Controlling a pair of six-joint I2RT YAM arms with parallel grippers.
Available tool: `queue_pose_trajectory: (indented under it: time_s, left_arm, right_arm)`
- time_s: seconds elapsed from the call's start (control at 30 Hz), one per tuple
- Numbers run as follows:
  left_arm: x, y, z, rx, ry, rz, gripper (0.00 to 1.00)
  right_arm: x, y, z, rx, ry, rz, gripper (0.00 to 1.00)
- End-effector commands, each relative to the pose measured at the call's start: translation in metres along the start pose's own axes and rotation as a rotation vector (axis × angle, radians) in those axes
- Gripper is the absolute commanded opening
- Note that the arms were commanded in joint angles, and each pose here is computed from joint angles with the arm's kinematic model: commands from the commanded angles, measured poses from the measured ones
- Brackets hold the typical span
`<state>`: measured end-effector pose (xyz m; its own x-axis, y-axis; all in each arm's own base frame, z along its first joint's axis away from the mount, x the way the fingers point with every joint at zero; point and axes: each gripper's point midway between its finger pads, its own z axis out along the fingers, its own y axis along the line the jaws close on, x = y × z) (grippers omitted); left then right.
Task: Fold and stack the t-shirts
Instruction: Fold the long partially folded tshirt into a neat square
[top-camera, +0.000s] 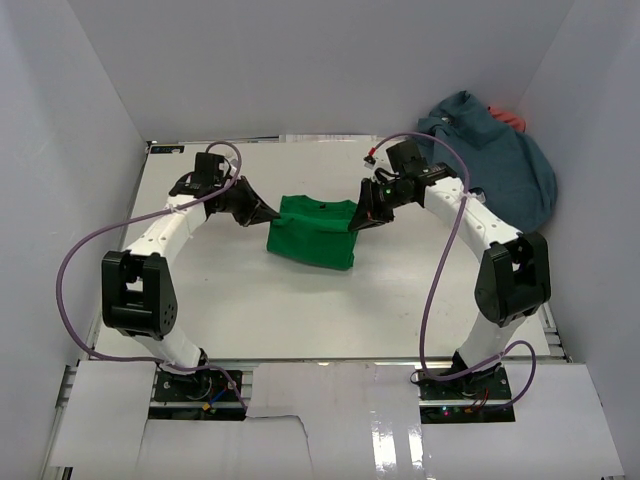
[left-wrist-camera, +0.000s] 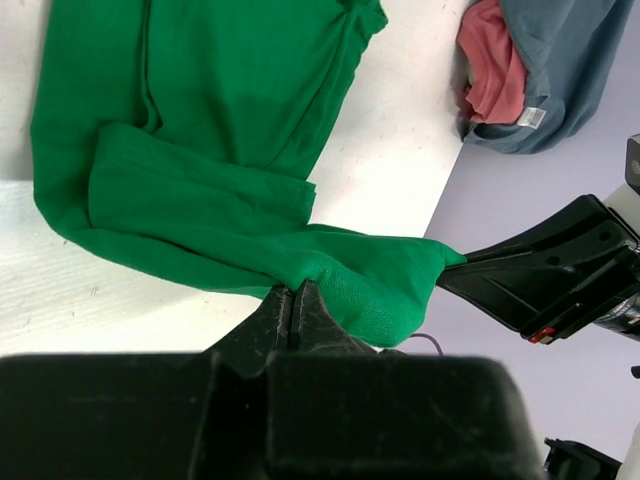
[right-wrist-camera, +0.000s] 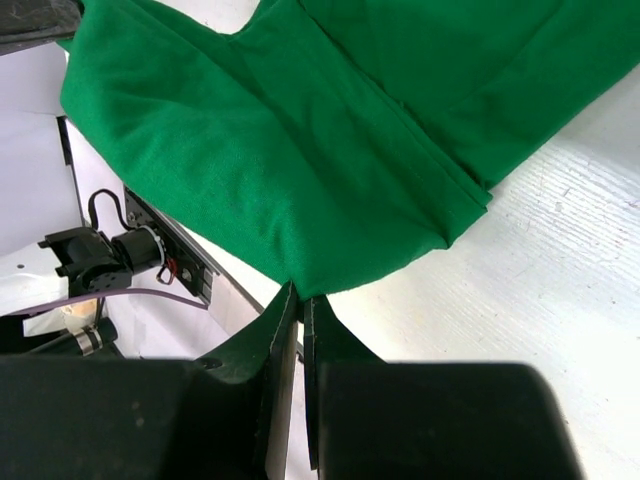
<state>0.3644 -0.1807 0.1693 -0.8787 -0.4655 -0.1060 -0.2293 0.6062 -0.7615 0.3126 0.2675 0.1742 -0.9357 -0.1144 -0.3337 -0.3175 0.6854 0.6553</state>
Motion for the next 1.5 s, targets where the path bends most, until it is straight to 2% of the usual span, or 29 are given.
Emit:
queue_pose_trajectory:
  time_s: [0.0, 0.53, 1.1, 1.47]
  left_arm:
    - [-0.014, -0.022, -0.008, 0.051, -0.026, 0.046, 0.00]
    - [-0.058, -0.051, 0.011, 0.080, -0.037, 0.071, 0.00]
    - [-0.100, -0.061, 0.052, 0.099, -0.021, 0.074, 0.00]
    - [-0.120, -0.053, 0.085, 0.100, -0.002, 0.067, 0.00]
  right_arm:
    - [-0.015, 0.003, -0.011, 0.004, -0.031, -0.022, 0.08]
    - [-0.050, -0.021, -0.016, 0.025, -0.060, 0.002, 0.08]
    - [-0.089, -0.052, -0.010, 0.043, -0.088, 0.044, 0.08]
    - [-0.108, -0.073, 0.005, 0.036, -0.093, 0.063, 0.08]
